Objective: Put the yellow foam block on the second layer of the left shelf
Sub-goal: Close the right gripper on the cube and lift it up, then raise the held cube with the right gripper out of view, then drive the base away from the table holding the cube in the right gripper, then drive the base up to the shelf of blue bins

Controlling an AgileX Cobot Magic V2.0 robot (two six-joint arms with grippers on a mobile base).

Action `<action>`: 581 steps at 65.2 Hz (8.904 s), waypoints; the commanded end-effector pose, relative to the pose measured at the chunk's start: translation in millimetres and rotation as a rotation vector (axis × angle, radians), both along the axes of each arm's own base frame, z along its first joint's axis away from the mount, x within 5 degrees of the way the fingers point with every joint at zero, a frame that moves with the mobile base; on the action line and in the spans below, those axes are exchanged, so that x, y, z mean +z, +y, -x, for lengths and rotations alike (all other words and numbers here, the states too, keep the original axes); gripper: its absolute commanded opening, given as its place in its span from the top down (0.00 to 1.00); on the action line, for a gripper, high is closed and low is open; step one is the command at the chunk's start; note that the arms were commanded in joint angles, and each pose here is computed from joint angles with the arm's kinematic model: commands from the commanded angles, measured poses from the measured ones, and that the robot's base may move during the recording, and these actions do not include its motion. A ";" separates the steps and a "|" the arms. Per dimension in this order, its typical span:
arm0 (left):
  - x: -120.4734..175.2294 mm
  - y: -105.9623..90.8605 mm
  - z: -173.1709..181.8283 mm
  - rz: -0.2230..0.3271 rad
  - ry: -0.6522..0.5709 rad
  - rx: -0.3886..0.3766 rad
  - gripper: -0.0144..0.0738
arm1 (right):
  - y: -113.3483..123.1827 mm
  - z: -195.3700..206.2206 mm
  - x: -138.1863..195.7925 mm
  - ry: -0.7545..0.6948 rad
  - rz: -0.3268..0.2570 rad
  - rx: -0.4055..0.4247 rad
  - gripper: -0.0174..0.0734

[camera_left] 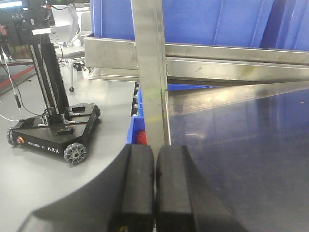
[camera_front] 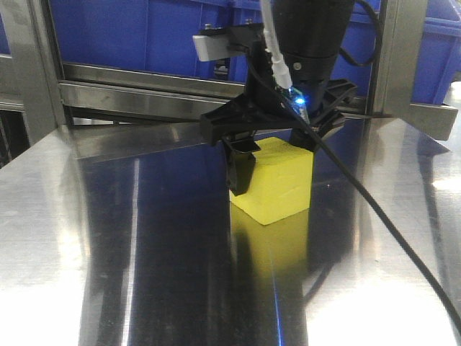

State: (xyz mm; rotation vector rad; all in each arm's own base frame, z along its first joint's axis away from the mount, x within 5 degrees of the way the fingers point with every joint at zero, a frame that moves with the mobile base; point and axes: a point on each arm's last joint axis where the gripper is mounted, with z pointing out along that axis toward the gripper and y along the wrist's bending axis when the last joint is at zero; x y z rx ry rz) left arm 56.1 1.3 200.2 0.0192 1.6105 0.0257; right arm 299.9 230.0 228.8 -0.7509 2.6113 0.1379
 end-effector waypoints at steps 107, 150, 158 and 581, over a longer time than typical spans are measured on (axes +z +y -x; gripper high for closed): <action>-0.3 -2.1 0.1 0.004 -0.073 -0.026 0.68 | -182.3 227.6 117.1 -1.104 -0.580 0.108 0.47; -0.3 -2.1 0.1 0.004 -0.073 -0.026 0.68 | -182.0 227.0 116.8 -1.102 -0.578 0.109 0.47; -0.3 -2.1 0.1 0.004 -0.073 -0.026 0.68 | -182.0 227.0 116.8 -1.101 -0.578 0.108 0.47; -0.4 -2.2 -0.1 0.007 -0.071 -0.026 0.68 | -182.3 226.4 114.6 -1.082 -0.563 0.103 0.47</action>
